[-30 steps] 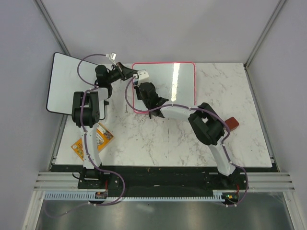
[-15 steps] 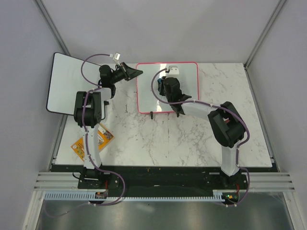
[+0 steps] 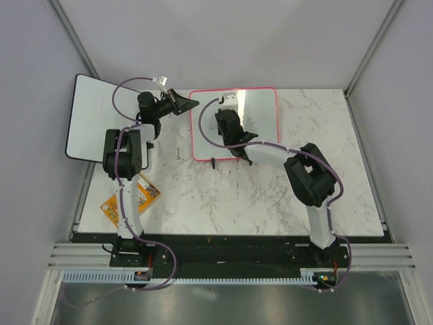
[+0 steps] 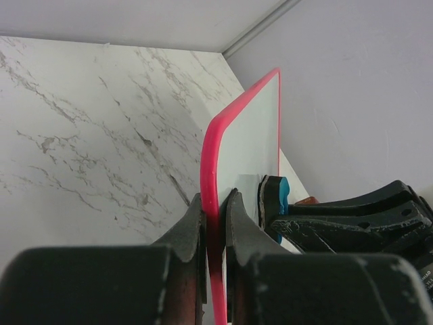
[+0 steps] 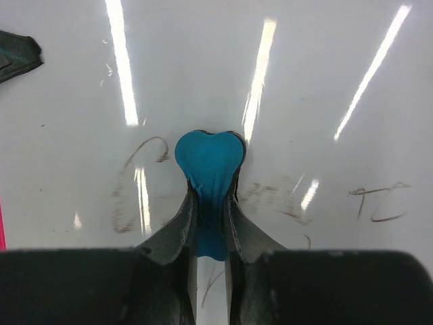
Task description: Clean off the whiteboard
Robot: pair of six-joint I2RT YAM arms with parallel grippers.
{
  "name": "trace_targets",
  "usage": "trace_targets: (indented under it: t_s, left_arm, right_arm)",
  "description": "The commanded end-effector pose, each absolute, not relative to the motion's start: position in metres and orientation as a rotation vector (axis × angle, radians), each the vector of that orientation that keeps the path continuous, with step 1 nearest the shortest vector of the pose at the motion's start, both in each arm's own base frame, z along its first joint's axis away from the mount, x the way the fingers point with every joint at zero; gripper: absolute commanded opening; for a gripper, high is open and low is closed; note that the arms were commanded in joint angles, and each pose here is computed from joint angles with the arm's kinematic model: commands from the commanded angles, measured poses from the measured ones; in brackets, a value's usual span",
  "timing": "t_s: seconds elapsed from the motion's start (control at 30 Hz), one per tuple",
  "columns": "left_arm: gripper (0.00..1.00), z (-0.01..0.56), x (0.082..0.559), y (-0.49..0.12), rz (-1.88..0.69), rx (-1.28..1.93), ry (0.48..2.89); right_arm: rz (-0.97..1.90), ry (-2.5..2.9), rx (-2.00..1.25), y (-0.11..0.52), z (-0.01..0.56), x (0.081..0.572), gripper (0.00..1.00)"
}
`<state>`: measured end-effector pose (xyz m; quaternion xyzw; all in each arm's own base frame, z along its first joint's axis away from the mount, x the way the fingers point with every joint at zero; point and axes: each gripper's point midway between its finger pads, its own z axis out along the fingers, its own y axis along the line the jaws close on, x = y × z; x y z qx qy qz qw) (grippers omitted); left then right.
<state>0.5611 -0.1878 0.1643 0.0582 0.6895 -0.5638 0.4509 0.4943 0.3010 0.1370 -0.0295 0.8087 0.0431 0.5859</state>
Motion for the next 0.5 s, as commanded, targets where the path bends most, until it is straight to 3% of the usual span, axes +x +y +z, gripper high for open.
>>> trace_targets:
  t_s: [0.0,0.47]
  left_arm:
    - [0.02,0.168,0.562,-0.185,-1.213,0.392,1.601]
    - [0.02,0.169,0.561,-0.191,-1.206,0.410,1.610]
  right_arm:
    - [-0.005,2.157,-0.361,0.316,0.034,0.456,0.00]
    - [0.065,2.207,-0.589,0.350,0.012,0.447,0.00]
